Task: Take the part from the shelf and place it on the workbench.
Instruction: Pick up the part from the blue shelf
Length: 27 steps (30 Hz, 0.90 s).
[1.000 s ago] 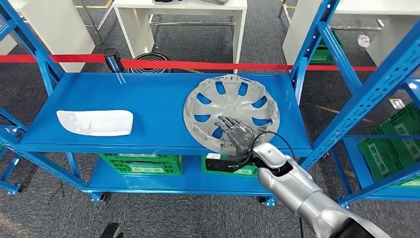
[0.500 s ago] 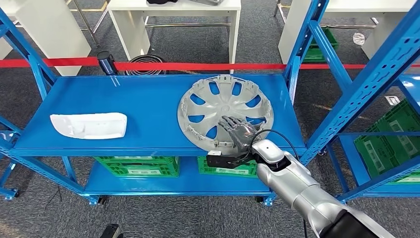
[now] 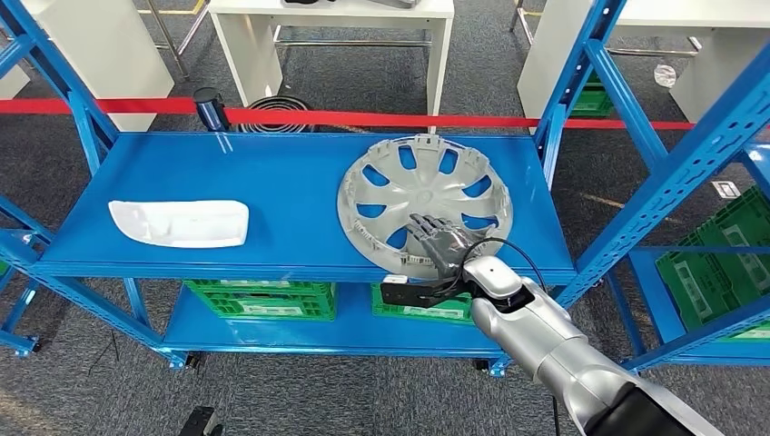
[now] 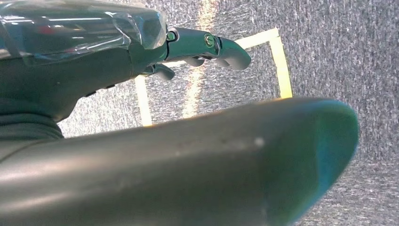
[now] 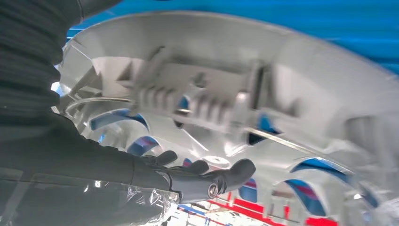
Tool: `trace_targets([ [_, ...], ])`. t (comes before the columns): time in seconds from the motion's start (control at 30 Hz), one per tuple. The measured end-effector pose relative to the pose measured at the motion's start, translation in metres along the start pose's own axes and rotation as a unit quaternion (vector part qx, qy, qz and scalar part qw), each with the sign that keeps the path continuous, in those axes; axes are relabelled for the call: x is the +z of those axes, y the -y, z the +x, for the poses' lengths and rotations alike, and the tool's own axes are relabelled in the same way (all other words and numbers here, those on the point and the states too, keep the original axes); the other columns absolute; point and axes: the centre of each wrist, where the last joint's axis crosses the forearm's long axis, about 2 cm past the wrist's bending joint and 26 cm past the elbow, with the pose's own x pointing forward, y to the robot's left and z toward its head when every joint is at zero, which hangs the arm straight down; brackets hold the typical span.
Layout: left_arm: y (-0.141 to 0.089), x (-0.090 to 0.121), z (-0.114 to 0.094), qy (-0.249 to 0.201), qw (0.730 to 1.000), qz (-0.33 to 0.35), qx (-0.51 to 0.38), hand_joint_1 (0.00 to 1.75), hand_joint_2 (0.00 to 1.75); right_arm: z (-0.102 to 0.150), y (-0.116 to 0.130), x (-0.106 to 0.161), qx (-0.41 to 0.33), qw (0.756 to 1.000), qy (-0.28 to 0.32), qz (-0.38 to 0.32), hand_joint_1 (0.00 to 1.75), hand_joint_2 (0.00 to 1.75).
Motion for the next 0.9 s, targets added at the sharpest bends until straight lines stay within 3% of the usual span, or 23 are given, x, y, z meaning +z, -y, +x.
trace_targets([
  [0.17,-0.002,0.000,0.000,0.001,1.000,0.003,0.001,0.00,0.00,-0.001,0.000,-0.001,0.003,1.000,-0.002,0.010,0.00,1.75],
  [0.23,-0.003,0.000,0.001,0.002,1.000,0.005,0.003,0.00,0.00,-0.002,-0.001,-0.001,0.003,1.000,-0.003,0.012,0.14,1.75],
  [0.37,-0.005,0.000,0.001,0.002,1.000,0.008,0.004,0.00,0.00,-0.005,-0.005,0.000,0.005,1.000,-0.007,0.022,1.62,1.75],
  [0.4,-0.005,0.000,0.001,0.002,1.000,0.009,0.004,0.00,0.00,-0.006,-0.005,0.000,0.004,1.000,-0.008,0.022,1.71,1.75],
  [0.6,-0.008,0.000,0.003,0.005,1.000,0.011,0.005,0.00,0.00,-0.013,-0.004,-0.001,0.005,1.000,-0.010,0.019,1.67,1.75],
  [0.77,-0.009,-0.001,0.005,0.008,1.000,0.012,0.007,0.00,0.00,-0.019,-0.006,0.001,0.005,1.000,-0.014,0.019,1.51,1.75],
  [0.9,-0.008,-0.001,0.005,0.008,1.000,0.013,0.010,0.00,0.00,-0.023,-0.004,0.000,0.003,1.000,-0.017,0.018,1.58,1.75],
])
